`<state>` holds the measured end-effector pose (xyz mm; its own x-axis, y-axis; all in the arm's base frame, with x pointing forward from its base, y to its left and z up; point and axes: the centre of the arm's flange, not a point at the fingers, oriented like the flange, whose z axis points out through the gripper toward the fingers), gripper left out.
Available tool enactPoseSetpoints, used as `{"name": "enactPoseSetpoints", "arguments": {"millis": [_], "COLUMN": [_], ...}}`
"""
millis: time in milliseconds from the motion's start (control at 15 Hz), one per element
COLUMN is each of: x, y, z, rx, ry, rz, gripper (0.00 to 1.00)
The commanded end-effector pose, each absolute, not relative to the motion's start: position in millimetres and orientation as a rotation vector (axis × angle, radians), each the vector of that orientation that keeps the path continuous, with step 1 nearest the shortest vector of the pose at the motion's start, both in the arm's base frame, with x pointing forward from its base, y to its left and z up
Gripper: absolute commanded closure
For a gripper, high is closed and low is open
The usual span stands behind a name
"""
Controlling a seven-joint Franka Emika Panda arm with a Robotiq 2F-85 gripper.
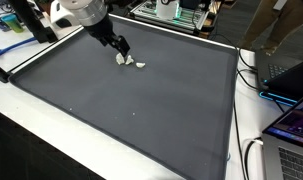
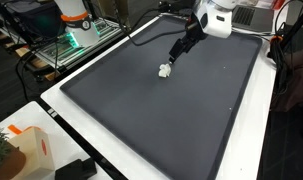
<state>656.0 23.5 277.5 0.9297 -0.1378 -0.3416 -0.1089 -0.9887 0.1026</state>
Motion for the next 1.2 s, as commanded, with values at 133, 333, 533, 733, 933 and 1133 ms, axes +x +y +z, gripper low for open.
{"name": "enactPoseSetpoints", "arguments": {"millis": [133,333,533,733,933,1133], "x": [696,706,712,718,723,727], "y": [12,4,0,-2,-1,-1], "z": [253,236,224,214,205,196], "rx": [3.042,3.005,2.986,2.959,2.938,2.918], "ry": [-0.213,-0.257,-0.287,-0.315,-0.322,-0.333], "rz": [-0.736,-0.834,-0.866,-0.892,-0.91,-0.934], "gripper": [0.0,0.0,0.0,0.0,0.0,0.0]}}
